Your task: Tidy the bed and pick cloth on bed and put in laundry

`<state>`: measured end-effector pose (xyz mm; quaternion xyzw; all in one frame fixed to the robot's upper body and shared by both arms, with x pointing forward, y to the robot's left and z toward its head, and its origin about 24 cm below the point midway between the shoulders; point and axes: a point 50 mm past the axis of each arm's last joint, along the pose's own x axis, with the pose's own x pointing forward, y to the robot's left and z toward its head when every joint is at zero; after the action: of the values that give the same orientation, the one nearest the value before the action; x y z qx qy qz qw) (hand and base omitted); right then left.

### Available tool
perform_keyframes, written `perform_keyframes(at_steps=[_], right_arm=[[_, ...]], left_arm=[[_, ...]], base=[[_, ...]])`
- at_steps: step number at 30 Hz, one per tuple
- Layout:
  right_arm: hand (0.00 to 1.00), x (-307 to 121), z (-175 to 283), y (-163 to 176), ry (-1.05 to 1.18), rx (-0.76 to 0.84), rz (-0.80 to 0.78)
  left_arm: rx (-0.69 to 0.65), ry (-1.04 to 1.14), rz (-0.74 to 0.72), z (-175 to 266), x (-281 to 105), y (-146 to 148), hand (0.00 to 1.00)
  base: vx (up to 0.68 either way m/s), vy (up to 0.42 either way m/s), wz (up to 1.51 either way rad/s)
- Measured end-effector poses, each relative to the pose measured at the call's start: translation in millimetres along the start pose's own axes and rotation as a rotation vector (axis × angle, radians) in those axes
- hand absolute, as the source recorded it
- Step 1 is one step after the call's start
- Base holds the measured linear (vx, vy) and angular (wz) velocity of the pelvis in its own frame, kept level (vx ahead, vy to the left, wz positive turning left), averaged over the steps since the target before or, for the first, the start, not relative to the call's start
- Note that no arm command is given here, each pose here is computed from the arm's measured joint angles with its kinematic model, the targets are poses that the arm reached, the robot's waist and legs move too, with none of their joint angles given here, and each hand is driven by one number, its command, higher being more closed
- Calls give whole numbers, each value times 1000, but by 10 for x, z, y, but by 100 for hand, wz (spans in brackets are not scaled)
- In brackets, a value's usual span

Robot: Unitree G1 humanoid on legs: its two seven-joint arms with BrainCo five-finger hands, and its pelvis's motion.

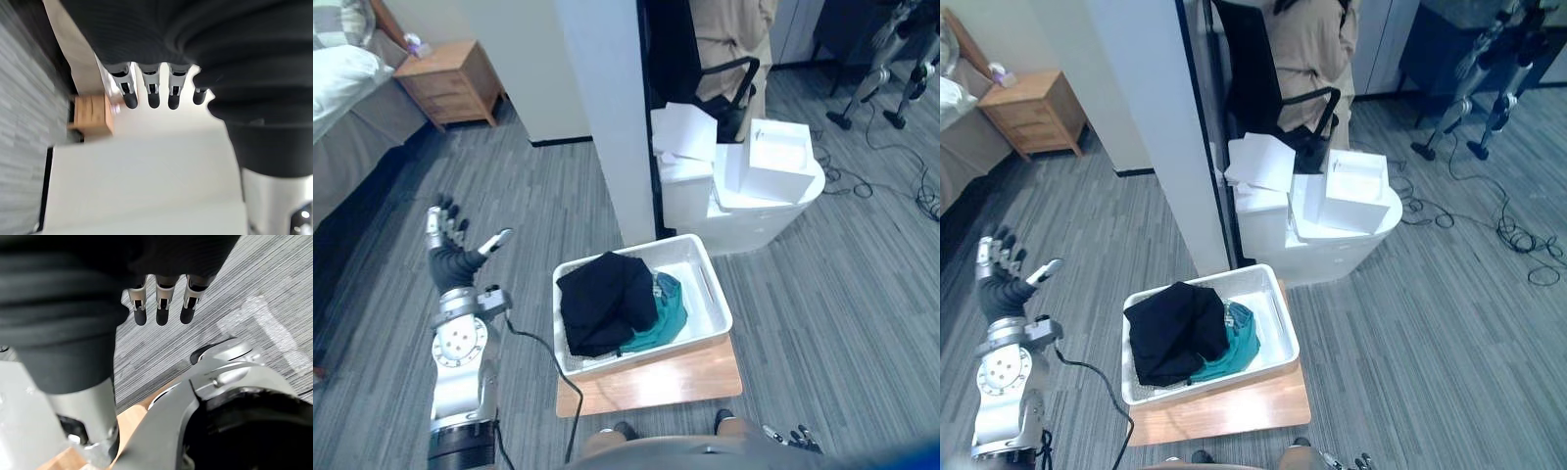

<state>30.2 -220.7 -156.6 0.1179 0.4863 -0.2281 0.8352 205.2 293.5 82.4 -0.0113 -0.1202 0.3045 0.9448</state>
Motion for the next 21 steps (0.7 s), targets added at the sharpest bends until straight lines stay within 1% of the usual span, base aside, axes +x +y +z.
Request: perform_keyframes(at_steps=[1,4,7,10,11,12,14,16,17,19,21], right_arm=[[0,-6,-16,-9,6,-9,0],[0,-11,-51,-2,22,-20,9],[0,-6,-44,35,21,-64,33],[0,1,-19,71,14,-91,51],[0,5,-10,83,13,-102,58],[0,6,-6,86,12,-105,60],[0,16,20,105,3,-107,58],[0,33,61,139,-13,-105,58],[0,45,89,163,-21,-103,61],[0,70,151,222,-37,-102,76],[0,89,195,275,-49,-106,85]], left_arm=[[-20,18,54,-17,-15,99,0],[-25,74,149,-122,-70,304,0],[25,221,235,-443,-227,498,0],[-24,390,319,-779,-500,611,0],[-51,490,354,-965,-682,664,0],[-55,524,366,-1027,-755,684,0],[-58,726,386,-1337,-1182,737,0],[-65,897,396,-1553,-1572,722,0],[-65,984,404,-1640,-1778,723,0],[-54,1109,397,-1741,-2061,738,0],[-1,1195,346,-1793,-2250,743,0]], base=[[-6,-11,16],[-11,-8,20],[-2,5,14],[26,8,19],[26,2,22],[22,3,14],[21,1,8],[28,0,6],[15,-1,4],[8,-9,7],[-3,-8,3]])
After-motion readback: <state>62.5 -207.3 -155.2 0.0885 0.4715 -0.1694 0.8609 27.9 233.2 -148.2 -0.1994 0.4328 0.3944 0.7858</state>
